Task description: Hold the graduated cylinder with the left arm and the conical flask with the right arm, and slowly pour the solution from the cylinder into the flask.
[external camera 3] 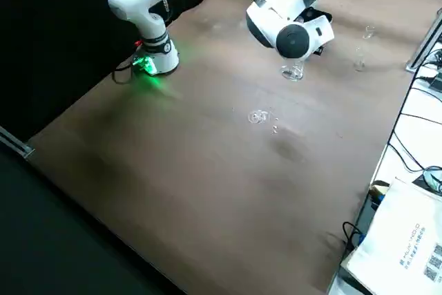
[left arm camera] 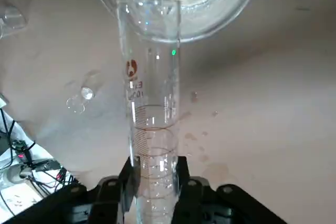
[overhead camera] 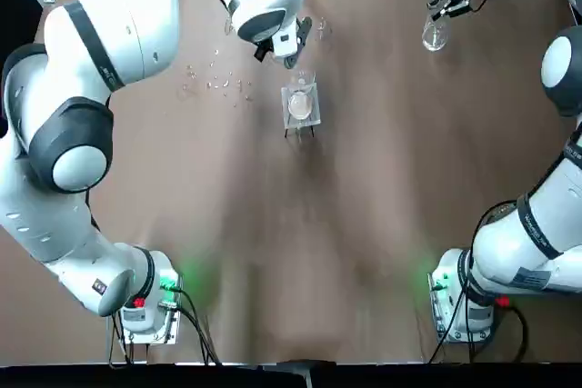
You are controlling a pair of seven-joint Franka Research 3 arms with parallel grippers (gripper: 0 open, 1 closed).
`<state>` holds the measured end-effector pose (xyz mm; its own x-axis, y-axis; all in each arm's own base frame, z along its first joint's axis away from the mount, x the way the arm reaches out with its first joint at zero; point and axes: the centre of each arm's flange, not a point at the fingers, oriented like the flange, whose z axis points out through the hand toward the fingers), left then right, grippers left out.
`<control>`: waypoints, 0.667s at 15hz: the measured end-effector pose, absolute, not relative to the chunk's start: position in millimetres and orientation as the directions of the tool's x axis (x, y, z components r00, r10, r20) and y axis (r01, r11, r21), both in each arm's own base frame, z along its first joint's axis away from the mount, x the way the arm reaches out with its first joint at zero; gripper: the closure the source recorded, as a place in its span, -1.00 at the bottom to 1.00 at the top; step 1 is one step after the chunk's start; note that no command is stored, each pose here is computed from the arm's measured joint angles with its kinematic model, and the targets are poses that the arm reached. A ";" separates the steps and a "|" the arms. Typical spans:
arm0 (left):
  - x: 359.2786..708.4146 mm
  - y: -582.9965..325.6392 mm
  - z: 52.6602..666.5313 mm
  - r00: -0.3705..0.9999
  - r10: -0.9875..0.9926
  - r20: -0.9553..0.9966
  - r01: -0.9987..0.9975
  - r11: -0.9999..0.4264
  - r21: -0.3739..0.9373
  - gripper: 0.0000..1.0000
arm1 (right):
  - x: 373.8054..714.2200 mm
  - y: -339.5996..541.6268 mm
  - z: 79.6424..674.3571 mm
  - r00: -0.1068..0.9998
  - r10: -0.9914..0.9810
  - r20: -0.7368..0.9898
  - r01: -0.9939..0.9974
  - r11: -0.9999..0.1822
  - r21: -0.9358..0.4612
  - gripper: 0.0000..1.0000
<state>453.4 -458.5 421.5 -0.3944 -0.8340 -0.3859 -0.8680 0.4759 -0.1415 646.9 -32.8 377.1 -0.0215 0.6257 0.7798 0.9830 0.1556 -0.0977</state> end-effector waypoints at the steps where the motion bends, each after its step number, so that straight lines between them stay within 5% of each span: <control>1: 453.0 -459.0 421.5 -0.395 -0.833 -0.388 -0.867 0.478 -0.142 0.31 | 647.7 -27.6 377.4 -0.014 0.629 0.777 0.983 0.152 -0.106 0.20; 10: 448.9 -462.0 421.2 -0.372 -0.843 -0.388 -0.877 0.456 -0.150 0.31 | 642.9 -1.1 415.2 0.030 0.679 0.733 0.981 0.121 -0.152 0.20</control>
